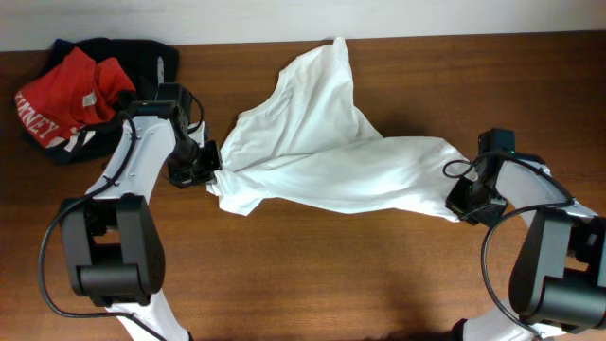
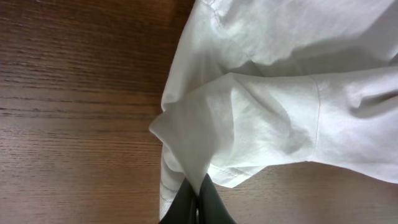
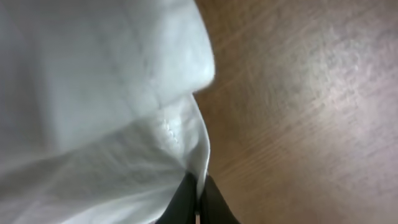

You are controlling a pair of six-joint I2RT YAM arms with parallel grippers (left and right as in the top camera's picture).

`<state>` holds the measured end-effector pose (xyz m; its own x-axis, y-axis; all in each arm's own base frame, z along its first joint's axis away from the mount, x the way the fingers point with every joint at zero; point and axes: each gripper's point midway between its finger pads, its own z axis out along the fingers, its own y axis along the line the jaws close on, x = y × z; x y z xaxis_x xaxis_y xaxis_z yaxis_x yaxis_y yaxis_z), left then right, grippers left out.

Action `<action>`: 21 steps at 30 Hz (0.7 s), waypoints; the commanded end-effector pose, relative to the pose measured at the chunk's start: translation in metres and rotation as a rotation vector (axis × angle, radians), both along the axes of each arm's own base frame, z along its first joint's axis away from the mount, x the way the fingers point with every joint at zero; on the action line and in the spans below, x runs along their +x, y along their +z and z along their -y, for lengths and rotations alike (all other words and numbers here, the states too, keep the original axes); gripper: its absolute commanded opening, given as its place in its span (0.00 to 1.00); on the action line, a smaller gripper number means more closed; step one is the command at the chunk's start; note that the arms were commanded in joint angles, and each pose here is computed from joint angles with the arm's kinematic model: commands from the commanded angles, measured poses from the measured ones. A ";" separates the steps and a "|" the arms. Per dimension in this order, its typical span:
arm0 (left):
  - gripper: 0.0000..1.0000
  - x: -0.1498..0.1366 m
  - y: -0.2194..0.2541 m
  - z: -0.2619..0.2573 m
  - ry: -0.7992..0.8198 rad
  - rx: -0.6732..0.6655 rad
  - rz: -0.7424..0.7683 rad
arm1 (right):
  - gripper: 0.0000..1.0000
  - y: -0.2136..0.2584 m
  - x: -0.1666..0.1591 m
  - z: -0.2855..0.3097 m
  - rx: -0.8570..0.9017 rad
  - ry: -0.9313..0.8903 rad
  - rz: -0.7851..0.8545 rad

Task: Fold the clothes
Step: 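Lift the T-shirt with both grippers and stretch it upward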

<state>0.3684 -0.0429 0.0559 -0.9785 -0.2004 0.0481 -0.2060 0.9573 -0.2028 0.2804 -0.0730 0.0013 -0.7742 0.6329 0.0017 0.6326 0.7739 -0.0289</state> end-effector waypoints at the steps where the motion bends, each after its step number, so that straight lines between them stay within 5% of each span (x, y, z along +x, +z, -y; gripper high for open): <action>1: 0.00 0.016 0.028 0.001 0.005 -0.005 0.051 | 0.04 0.026 0.016 0.009 -0.018 -0.018 0.020; 10: 0.00 0.063 0.207 -0.008 -0.009 0.048 0.445 | 0.04 0.190 0.038 0.021 -0.037 -0.035 0.109; 15: 0.00 0.053 0.291 -0.008 -0.004 0.046 0.627 | 0.04 0.282 0.043 0.003 0.016 0.060 0.291; 21: 0.00 0.007 0.386 -0.006 -0.006 0.024 0.868 | 0.04 0.398 0.042 -0.051 0.171 0.245 0.723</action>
<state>0.3961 -0.0365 0.3943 -0.7686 -0.2011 -0.6073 -0.0413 0.9629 -0.2666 0.3366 -0.0486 0.3495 -0.7639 0.5270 -0.3725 0.4129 0.8427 0.3454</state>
